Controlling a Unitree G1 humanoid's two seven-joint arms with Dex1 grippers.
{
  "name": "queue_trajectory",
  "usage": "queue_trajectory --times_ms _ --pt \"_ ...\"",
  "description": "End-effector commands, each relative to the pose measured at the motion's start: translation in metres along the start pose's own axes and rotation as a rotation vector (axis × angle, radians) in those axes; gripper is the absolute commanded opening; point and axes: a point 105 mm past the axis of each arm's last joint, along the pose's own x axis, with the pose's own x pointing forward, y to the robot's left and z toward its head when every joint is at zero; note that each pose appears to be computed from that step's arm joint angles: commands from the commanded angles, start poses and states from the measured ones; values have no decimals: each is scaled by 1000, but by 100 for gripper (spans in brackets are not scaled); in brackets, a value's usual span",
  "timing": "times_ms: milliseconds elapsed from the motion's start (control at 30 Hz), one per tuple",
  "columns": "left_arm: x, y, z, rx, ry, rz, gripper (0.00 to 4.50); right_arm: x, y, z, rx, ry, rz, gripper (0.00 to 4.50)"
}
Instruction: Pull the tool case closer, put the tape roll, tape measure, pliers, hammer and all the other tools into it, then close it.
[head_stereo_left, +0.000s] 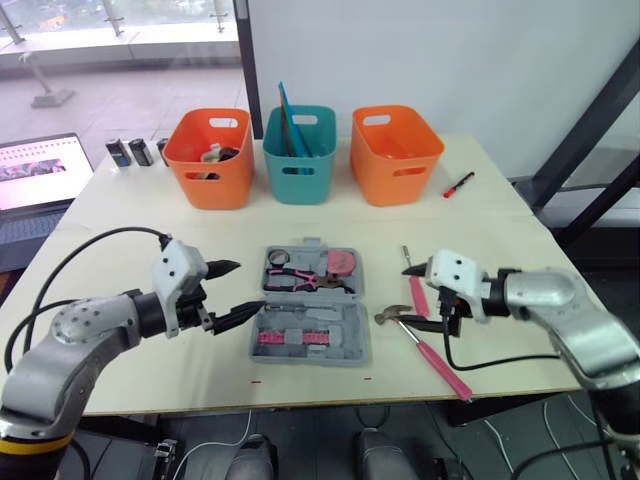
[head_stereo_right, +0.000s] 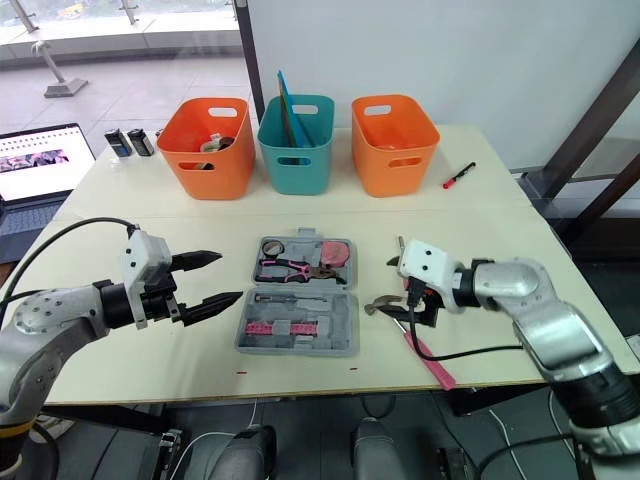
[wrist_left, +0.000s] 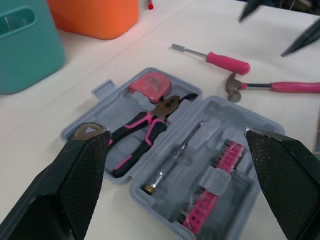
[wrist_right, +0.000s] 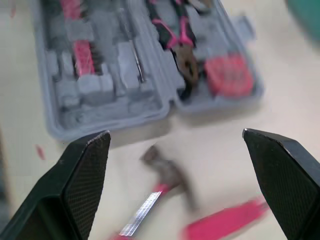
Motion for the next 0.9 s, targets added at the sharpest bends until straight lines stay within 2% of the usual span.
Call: queue_trajectory --times_ms 33,133,267,433,667,900 --pt "-9 -14 8 36 -14 -41 450 5 2 -9 -246 122 266 445" --pt "-11 -17 6 29 -3 -37 450 15 -11 -11 -570 216 363 445" --pt "-12 -16 6 26 -7 -12 450 23 -12 -22 -956 252 482 445" --pt "-17 -19 4 14 -3 30 450 41 -6 -28 -1226 205 604 445" --pt "-28 -23 -1 -4 22 90 450 67 -8 -9 -1388 139 703 445" --pt "-33 -29 -1 -14 31 128 450 74 -8 2 -1480 97 787 445"
